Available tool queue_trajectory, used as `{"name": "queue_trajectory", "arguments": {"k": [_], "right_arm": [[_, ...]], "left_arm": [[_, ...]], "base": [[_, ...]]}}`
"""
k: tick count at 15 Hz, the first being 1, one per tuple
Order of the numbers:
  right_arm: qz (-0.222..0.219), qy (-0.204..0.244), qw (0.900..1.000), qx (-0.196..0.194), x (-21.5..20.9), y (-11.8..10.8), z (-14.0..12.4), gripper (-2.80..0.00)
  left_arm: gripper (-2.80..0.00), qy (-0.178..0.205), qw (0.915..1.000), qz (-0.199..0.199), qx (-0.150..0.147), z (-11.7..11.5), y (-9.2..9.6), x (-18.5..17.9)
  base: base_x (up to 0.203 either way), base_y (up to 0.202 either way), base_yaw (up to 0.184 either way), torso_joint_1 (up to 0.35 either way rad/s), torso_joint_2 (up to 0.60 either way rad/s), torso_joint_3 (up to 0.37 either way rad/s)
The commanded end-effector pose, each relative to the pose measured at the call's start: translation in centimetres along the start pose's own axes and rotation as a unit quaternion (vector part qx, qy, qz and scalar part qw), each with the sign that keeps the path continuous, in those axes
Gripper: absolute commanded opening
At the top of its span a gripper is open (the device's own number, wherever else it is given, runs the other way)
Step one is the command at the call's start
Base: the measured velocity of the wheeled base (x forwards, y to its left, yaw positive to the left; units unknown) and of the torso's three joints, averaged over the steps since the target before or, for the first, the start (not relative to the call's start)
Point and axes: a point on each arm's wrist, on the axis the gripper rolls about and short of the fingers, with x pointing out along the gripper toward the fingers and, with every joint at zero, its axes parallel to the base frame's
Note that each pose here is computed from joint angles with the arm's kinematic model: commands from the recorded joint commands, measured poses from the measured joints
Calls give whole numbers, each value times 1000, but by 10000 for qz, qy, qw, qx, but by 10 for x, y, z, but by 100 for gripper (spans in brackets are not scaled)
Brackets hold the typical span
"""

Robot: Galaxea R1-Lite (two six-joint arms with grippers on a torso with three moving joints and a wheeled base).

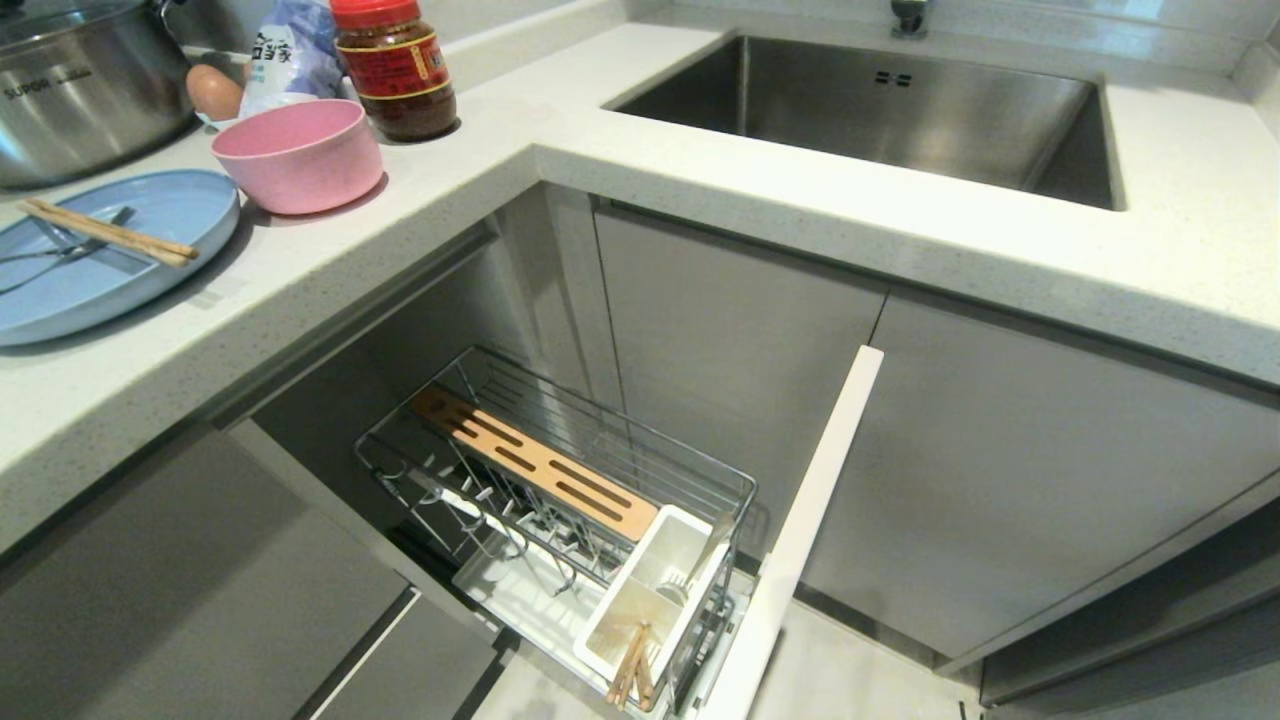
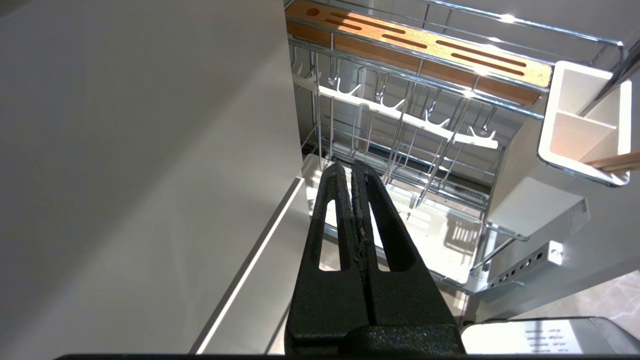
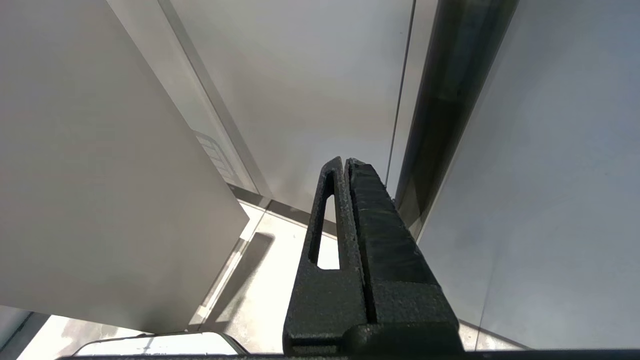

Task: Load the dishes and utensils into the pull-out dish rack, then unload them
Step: Pick up the chopsticks and place it in the cupboard

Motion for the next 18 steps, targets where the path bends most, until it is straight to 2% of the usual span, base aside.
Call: {"name": "queue_trajectory", "arguments": {"k": [1, 3, 5, 7, 9, 11, 13, 15, 18], "right_arm": [[-2, -23, 10000, 3, 0, 0, 0, -280], [3, -23, 10000, 3, 0, 0, 0, -280], [6, -22, 10000, 3, 0, 0, 0, -280], [-2, -23, 10000, 3, 0, 0, 0, -280], [-2, -23, 10000, 3, 0, 0, 0, -280], [-2, -23, 10000, 3, 0, 0, 0, -280], [-2, -23, 10000, 3, 0, 0, 0, -280], [-2, -23, 10000, 3, 0, 0, 0, -280], [-2, -23, 10000, 3, 0, 0, 0, -280]], "left_arm": [[-280, -83, 9999, 3, 81, 3, 0, -1], [-280, -623, 9979, 59, 163, 27, 2, -8], [-280, -1310, 9900, 241, 472, 69, 4, -28], [-280, -1816, 9800, 414, 693, 118, 7, -57], [-280, -2128, 9732, 500, 714, 177, 11, -76], [-280, -2064, 9743, 596, 671, 239, 15, -62], [-280, -2023, 9757, 756, 374, 292, 19, -35], [-280, -1901, 9774, 923, -95, 328, 24, 2], [-280, -1398, 9780, 1171, -1011, 345, 31, 72]], "base": [[0, 0, 0, 0, 0, 0], [0, 0, 0, 0, 0, 0], [0, 0, 0, 0, 0, 0], [0, 0, 0, 0, 0, 0], [0, 0, 0, 0, 0, 0], [0, 0, 0, 0, 0, 0], [0, 0, 0, 0, 0, 0], [0, 0, 0, 0, 0, 0], [0, 0, 0, 0, 0, 0]]}}
